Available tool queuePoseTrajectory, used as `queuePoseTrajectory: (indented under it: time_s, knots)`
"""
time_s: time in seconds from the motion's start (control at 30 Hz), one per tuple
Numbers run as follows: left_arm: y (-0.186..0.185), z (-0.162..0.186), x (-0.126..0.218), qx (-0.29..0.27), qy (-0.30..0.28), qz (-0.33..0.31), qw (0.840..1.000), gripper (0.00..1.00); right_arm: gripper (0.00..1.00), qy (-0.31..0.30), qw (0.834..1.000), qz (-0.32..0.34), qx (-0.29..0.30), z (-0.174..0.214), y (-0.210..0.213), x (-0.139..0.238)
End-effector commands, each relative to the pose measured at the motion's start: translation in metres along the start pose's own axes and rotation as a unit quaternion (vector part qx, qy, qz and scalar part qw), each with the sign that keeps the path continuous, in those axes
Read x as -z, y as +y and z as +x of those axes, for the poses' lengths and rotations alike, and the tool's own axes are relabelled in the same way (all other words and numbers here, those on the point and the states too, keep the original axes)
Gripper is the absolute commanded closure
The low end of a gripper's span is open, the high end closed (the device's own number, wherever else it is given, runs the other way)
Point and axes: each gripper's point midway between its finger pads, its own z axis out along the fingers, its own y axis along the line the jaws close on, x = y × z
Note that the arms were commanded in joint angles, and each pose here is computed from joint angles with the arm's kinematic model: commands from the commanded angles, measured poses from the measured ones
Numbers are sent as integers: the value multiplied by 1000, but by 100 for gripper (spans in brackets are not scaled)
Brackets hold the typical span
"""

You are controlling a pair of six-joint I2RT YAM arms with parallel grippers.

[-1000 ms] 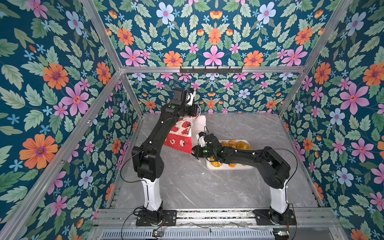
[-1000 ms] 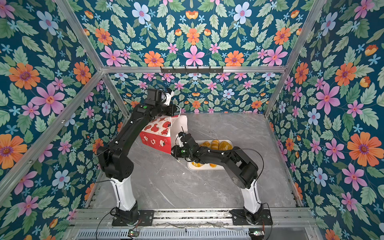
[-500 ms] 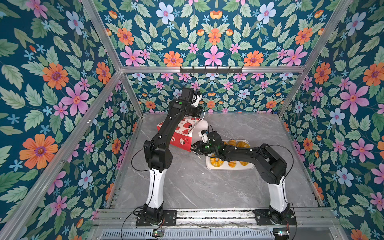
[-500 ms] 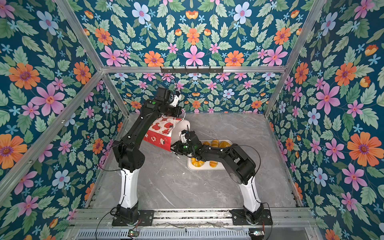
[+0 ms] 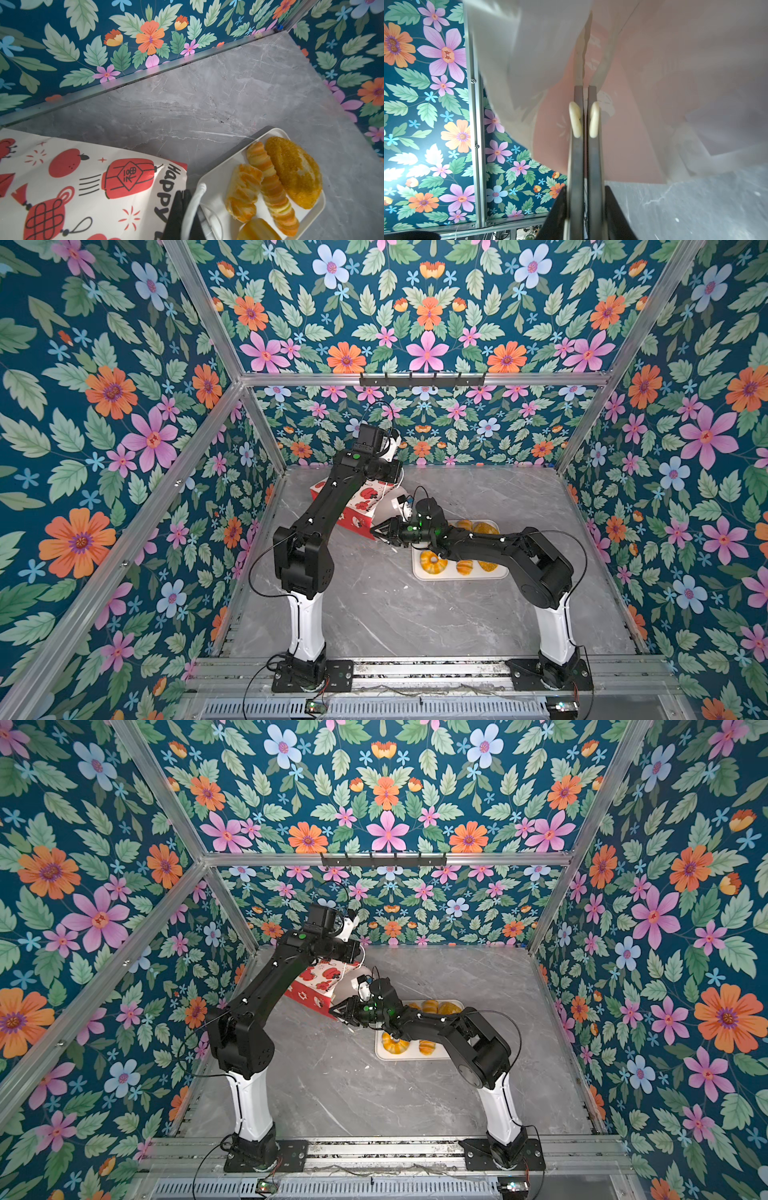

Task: Take the fake bread out of the paper bag
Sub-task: 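Push the tongs deeper into the bag toward the small yellow ring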

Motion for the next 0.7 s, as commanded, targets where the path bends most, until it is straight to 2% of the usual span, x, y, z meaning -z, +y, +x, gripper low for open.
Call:
queuePoseTrajectory:
  time_s: [0.0,0.13,0.27,0.43,0.67]
  knots:
    - [-2,-12,3,-7,-25,5,1000,100,74,26,997,-78,2,5,36,1]
    - [-2,-12,0,-5,-25,7,1000,100,74,26,993,-118,-17,4,50,3]
    - [-4,-9,-2,-3,-23,11,1000,100,74,21,994,-105,-6,4,48,5]
    - [-10,-8,11,-6,-41,20,999,100,74,-1,999,23,45,6,2,12]
    - [-22,3,42,-14,-83,37,996,100,74,-16,983,152,100,6,-45,28]
